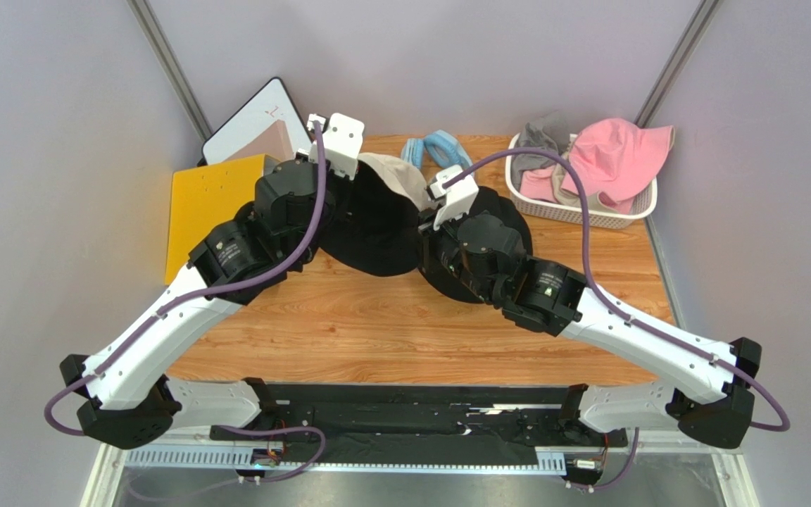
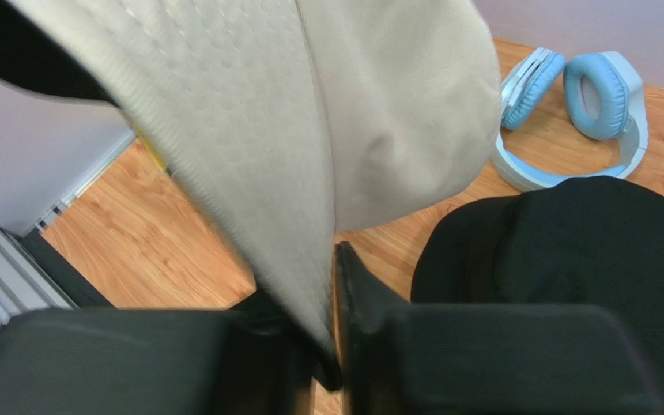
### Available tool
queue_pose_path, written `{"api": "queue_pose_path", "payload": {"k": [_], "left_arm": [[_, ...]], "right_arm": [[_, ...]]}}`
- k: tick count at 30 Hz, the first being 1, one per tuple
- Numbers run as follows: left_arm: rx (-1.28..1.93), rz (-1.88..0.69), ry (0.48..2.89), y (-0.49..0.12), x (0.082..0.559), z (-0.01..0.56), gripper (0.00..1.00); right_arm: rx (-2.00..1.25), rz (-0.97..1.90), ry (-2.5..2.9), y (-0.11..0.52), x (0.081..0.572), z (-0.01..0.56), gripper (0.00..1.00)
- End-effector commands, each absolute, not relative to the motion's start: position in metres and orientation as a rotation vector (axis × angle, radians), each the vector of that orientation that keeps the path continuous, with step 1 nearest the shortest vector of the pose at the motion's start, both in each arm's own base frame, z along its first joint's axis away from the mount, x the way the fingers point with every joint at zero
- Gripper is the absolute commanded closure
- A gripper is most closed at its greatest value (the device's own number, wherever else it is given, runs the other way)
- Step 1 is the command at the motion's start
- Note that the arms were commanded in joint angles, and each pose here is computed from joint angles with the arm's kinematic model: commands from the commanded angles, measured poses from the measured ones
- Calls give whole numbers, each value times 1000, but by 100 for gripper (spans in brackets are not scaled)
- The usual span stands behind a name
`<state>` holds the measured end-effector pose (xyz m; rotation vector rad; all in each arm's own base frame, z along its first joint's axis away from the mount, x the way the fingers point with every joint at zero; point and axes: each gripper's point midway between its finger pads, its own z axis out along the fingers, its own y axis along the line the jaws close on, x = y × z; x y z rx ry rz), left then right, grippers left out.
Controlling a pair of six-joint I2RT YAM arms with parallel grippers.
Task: Stack the hats
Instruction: Stack the hat on the hat.
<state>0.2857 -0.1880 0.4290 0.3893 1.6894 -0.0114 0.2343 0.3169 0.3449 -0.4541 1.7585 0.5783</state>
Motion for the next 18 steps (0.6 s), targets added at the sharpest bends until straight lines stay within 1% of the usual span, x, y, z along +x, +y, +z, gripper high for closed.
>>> {"api": "queue_pose_path", "payload": {"k": [1, 2, 3, 5, 9, 10, 11, 13, 14, 16, 17, 18], "left_arm": [[308, -61, 1652, -179, 283, 441, 100], [288, -76, 1661, -179, 285, 437, 100], [284, -77, 1663, -178, 287, 435, 100], [244, -60, 1679, -170, 299, 426, 100], [284, -159, 1668, -185, 303, 422, 100], [293, -191, 1658, -191, 302, 425, 96], [300, -224, 1660, -196, 302, 426, 69], [357, -305, 1668, -208, 293, 429, 35], [362, -338, 1678, -211, 288, 429, 18], [405, -378, 1711, -212, 277, 424, 3], [402, -400, 1721, -208, 269, 424, 1], [407, -405, 1739, -205, 263, 420, 1]], "right_arm": [[-332, 585, 1626, 304, 243, 409, 97], [-323, 557, 1638, 299, 244, 409, 100], [-307, 561, 1626, 294, 243, 419, 100], [-309, 559, 1632, 286, 239, 421, 100], [-288, 530, 1652, 273, 237, 420, 100], [-283, 500, 1670, 273, 240, 416, 100], [-246, 447, 1678, 266, 246, 415, 100], [-243, 389, 1697, 267, 253, 410, 100], [-223, 374, 1684, 265, 256, 418, 100], [-225, 341, 1677, 266, 261, 421, 100], [-216, 331, 1669, 268, 266, 428, 100], [-213, 325, 1667, 269, 269, 430, 100]]}}
